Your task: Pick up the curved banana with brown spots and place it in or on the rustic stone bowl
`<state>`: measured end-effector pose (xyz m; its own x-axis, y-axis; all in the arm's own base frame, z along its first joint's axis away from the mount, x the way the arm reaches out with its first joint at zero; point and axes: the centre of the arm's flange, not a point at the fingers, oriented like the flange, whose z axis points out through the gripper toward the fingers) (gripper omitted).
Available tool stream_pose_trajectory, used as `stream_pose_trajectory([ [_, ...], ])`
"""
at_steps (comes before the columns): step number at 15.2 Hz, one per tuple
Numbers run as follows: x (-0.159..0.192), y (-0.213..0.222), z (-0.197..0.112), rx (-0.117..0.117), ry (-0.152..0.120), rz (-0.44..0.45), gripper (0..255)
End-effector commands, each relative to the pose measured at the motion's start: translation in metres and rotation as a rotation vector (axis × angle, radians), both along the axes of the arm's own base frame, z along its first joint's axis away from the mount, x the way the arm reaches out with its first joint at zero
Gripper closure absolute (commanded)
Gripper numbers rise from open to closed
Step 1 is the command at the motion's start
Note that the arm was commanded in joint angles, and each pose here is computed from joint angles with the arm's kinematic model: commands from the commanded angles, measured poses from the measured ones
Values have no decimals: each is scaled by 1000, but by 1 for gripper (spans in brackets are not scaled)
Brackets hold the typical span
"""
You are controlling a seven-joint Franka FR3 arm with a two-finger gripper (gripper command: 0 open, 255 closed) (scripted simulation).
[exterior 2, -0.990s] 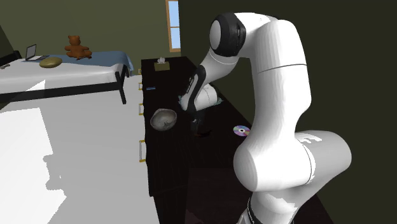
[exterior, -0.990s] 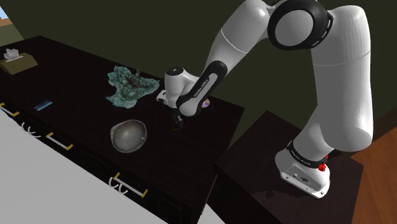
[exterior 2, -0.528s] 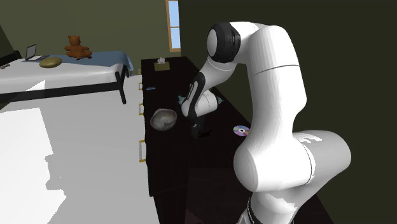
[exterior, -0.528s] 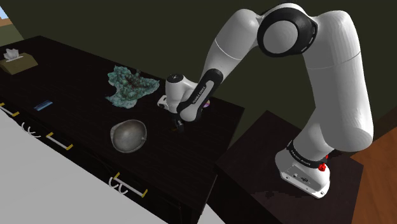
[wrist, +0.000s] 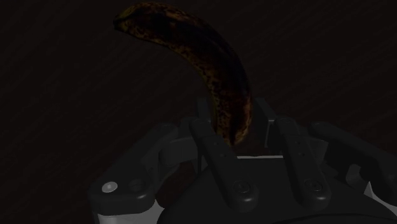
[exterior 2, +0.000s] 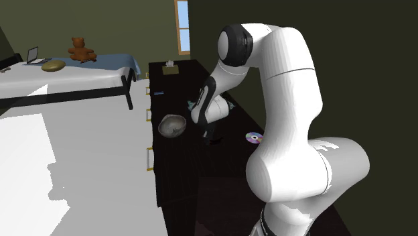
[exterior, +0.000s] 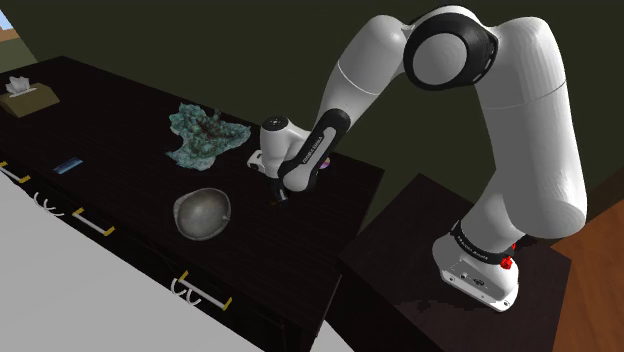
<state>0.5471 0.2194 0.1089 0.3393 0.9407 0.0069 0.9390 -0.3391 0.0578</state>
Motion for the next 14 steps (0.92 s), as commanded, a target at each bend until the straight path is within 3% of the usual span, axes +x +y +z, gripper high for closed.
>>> stream_pose_trajectory([
  [1, 0, 0, 0, 0, 0, 0, 255],
  [8, 0, 0, 0, 0, 0, 0, 255],
  [14, 0, 0, 32, 0, 0, 0, 255],
])
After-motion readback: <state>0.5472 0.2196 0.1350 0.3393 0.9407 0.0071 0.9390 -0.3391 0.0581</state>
